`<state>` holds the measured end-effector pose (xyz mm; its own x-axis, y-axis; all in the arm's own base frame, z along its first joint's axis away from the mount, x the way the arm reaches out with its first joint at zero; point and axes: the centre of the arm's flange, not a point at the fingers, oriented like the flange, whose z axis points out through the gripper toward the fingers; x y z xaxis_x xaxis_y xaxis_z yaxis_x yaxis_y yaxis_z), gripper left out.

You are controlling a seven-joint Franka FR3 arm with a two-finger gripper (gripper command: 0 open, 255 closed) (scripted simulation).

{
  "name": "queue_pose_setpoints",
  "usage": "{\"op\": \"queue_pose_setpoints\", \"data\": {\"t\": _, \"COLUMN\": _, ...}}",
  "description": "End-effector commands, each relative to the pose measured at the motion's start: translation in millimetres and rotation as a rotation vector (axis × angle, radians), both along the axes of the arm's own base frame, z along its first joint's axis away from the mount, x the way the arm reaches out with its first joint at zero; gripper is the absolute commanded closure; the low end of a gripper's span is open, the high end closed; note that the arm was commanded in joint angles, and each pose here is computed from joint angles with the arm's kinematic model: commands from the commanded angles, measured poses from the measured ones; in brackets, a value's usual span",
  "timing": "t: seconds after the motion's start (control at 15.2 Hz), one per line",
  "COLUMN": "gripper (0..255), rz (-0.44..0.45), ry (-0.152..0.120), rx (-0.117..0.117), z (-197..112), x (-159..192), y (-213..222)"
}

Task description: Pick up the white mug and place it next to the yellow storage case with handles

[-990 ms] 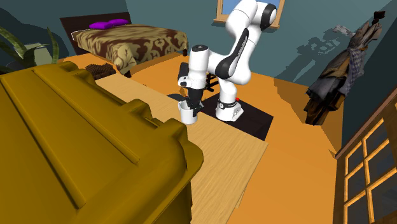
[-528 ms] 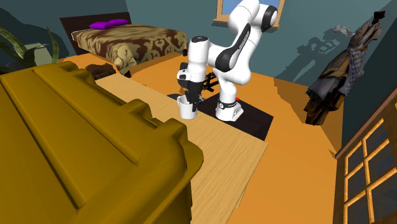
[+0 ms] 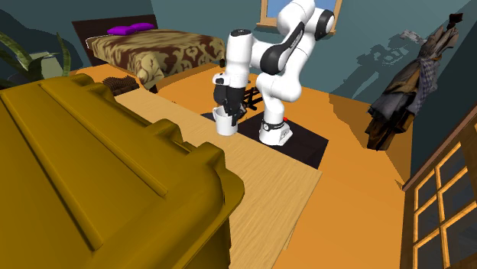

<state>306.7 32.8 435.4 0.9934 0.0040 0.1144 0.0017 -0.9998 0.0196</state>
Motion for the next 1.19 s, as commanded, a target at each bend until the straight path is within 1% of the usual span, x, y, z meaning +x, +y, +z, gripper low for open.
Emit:
{"op": "queue_pose_setpoints", "data": {"t": 0.0, "gripper": 255, "rz": 0.000, "ry": 0.000, "rx": 0.000, "z": 11, "x": 2, "y": 0}}
{"op": "queue_pose_setpoints", "data": {"t": 1.12, "gripper": 255, "rz": 0.000, "ry": 0.000, "rx": 0.000, "z": 101, "x": 2, "y": 0}}
